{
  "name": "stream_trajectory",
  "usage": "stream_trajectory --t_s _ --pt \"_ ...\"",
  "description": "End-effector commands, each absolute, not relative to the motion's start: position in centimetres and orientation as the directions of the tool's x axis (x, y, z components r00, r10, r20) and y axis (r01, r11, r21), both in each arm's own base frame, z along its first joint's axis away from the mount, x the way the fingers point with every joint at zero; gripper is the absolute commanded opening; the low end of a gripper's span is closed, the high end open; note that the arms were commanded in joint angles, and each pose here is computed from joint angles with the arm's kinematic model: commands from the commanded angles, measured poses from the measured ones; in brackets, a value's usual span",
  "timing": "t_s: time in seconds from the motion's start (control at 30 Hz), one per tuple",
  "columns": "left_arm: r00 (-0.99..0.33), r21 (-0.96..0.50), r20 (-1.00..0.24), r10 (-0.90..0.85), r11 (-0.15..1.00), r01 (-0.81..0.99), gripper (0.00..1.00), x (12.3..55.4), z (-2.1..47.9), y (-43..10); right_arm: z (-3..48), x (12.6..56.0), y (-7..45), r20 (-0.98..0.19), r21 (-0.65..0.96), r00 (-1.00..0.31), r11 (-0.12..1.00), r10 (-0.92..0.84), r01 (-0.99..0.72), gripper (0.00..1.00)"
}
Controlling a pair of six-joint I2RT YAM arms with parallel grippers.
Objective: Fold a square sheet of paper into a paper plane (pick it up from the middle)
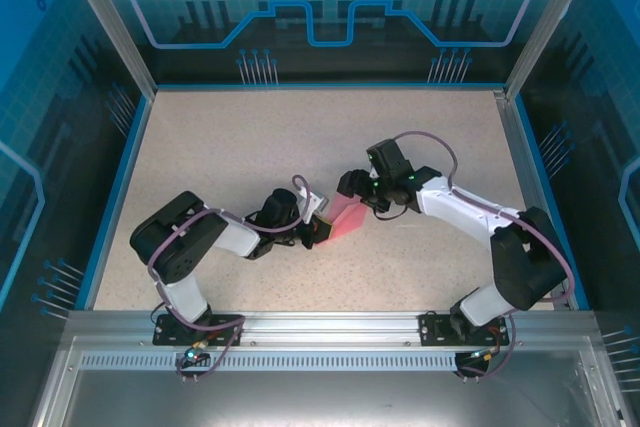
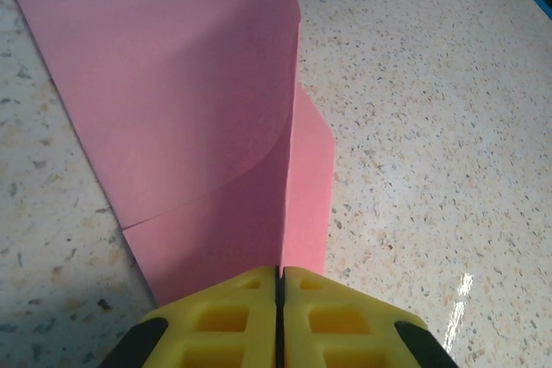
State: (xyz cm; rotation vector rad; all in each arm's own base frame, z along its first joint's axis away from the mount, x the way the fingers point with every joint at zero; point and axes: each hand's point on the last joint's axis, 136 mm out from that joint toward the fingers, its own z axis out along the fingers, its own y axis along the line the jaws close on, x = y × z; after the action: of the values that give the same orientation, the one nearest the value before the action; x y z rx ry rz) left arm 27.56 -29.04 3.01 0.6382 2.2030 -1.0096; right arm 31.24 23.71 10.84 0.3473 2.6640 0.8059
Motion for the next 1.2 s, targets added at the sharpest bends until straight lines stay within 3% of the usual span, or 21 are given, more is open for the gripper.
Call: stream_trajectory --t_s 0.0,0.17,0.47,1.17 --pt "-0.733 -0.572 -0.675 0.089 0.564 0.595 0.09 28.2 4.1 -29.8 11.6 31.9 23.1 -0.336 0.571 -0.895 0.819 0.294 0.055 0.76" --pt "-0.782 -0.620 -0.620 0.056 0.576 0.532 0.08 28.6 3.8 -29.7 10.8 31.8 23.1 -0.356 0.573 -0.893 0.819 0.276 0.025 0.86" --pt "-0.840 -0.685 -0.542 0.006 0.577 0.446 0.07 29.1 3.7 -29.2 9.6 31.6 24.5 -0.331 0.598 -0.918 0.801 0.219 -0.024 0.87" --pt "-0.900 -0.765 -0.424 -0.096 0.569 0.300 0.05 29.5 3.1 -28.4 3.8 30.4 25.3 -0.120 0.618 -0.939 0.764 0.323 0.184 0.62"
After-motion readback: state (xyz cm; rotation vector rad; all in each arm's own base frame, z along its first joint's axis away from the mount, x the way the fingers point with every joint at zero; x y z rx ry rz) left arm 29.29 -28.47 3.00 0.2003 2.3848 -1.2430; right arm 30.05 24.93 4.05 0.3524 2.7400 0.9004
